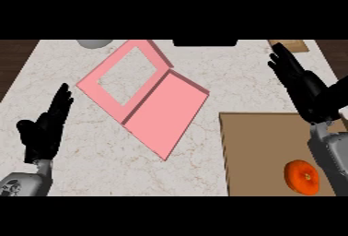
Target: Pick the squash from the tray and place it in the cardboard box
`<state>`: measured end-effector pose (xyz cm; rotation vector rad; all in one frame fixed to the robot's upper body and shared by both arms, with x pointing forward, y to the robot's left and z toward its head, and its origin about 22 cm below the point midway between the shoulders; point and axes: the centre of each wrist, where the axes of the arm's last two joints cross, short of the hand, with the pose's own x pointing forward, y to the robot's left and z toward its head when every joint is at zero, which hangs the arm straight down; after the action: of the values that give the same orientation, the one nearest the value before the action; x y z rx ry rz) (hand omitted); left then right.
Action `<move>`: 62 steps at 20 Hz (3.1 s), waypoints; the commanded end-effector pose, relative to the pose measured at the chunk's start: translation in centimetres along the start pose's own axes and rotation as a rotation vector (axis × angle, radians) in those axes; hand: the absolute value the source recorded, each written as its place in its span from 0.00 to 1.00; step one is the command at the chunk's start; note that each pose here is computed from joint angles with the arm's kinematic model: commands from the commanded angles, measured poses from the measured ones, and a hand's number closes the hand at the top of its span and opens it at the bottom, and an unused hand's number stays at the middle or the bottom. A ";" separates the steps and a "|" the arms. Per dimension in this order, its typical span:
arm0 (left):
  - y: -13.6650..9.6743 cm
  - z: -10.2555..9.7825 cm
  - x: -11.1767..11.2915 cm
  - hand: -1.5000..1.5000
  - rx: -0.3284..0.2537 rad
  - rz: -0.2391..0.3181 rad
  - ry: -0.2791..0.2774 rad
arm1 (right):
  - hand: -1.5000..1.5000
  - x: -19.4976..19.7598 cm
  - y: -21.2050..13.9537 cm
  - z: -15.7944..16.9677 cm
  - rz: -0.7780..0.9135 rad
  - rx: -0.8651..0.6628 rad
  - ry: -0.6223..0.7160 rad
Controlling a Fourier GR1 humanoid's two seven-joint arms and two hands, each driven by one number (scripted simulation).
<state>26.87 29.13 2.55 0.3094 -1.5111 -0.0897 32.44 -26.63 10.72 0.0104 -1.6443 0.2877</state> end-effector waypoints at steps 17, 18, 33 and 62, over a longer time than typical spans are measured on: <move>6.4 0.3 -2.8 0.50 0.155 -0.288 0.100 | 0.00 -9.0 -12.0 11.9 -0.035 0.567 -0.310; 7.0 0.1 -1.7 0.50 0.150 -0.285 0.074 | 0.00 -9.2 -12.3 11.8 0.030 0.576 -0.298; 4.4 -0.6 -2.2 0.50 0.121 -0.315 0.080 | 0.00 -4.8 -14.6 8.8 0.871 0.966 -0.230; 5.8 0.7 -3.4 0.50 0.129 -0.305 0.101 | 0.00 -10.0 -8.9 8.0 0.891 1.153 -0.192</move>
<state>25.77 35.56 1.54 0.6503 -1.3611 -0.2134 27.96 -38.43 2.72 0.0051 -1.3563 1.9271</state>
